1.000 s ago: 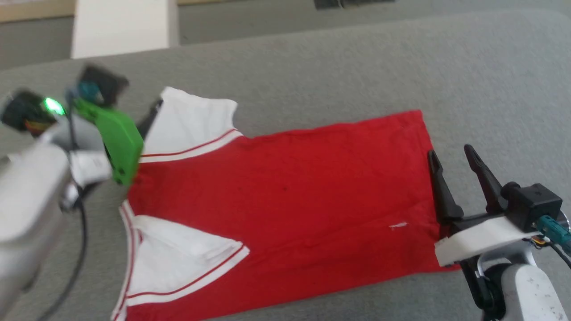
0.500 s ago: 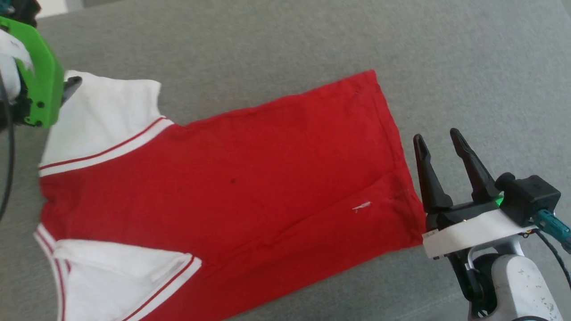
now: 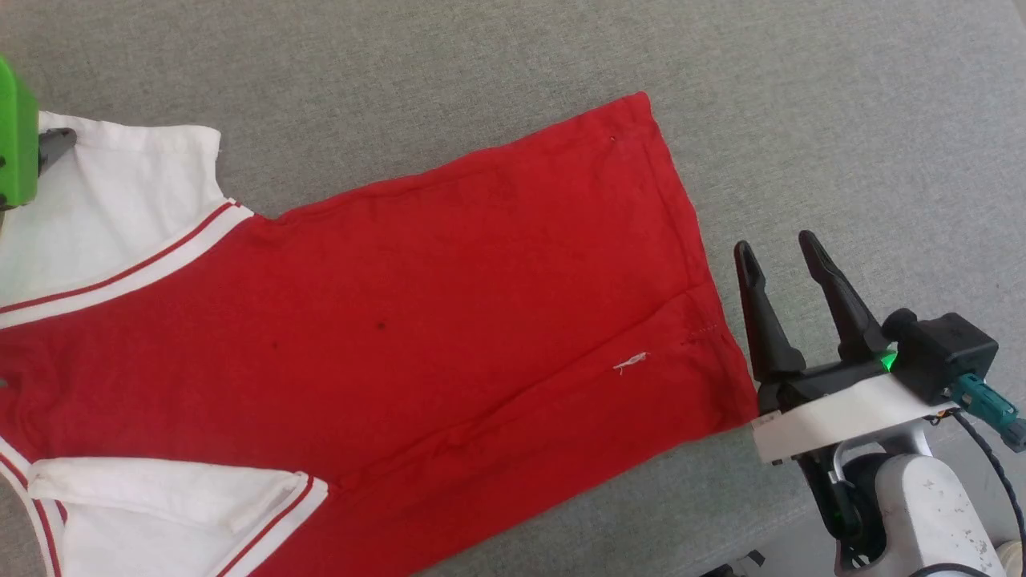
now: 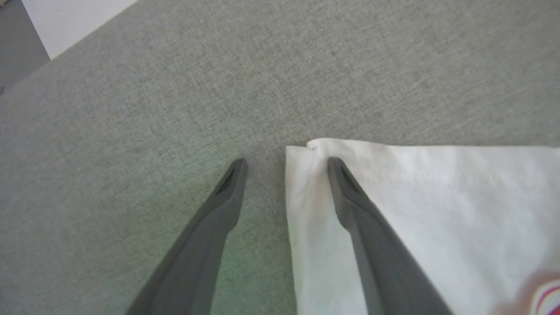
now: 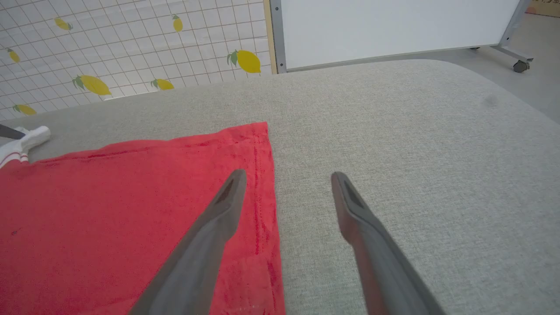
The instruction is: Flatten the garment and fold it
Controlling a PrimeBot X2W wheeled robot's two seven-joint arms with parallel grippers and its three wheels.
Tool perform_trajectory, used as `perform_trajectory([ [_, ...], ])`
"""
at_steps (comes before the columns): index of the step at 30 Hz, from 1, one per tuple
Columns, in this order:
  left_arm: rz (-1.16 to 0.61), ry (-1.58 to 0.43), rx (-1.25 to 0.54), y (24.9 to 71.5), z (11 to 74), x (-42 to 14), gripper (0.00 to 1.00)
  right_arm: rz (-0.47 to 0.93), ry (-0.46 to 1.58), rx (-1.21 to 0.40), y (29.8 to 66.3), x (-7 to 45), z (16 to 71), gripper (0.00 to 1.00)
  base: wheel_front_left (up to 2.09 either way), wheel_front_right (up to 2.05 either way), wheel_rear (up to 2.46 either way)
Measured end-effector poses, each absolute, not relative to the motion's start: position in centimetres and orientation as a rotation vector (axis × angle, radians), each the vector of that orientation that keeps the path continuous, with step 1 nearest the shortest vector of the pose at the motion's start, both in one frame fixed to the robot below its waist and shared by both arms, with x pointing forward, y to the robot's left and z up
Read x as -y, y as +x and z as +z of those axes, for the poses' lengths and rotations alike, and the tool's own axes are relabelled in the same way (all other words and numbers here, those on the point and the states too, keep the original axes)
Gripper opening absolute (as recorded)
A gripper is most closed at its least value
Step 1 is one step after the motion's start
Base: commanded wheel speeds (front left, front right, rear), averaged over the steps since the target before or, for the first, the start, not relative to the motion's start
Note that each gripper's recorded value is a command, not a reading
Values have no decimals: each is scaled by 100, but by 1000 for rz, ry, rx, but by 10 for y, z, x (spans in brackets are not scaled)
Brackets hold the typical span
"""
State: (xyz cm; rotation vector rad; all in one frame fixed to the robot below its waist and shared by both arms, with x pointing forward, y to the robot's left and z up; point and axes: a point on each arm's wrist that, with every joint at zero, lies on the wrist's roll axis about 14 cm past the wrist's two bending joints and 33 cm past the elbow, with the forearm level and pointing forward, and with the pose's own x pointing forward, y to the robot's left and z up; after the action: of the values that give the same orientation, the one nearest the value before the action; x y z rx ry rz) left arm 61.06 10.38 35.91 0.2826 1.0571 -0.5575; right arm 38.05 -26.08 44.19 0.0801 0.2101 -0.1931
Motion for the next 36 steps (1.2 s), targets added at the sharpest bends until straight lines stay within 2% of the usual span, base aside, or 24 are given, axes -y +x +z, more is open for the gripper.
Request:
perform_trajectory([
  [4,-581,275,-1068,606,360,-100,0,-188,82,-211,382,260,441,100,0,0,0],
  [11,-596,279,-970,603,377,-93,0,-179,53,-209,385,260,447,100,0,0,0],
  [19,-618,280,-712,602,429,-90,0,-106,-9,-303,388,256,453,100,0,0,0],
  [23,-668,264,-594,585,453,-80,0,-62,-92,-419,388,269,448,100,0,0,0],
  [36,-721,268,-395,518,496,-83,0,153,-269,-733,461,254,453,100,0,0,0],
])
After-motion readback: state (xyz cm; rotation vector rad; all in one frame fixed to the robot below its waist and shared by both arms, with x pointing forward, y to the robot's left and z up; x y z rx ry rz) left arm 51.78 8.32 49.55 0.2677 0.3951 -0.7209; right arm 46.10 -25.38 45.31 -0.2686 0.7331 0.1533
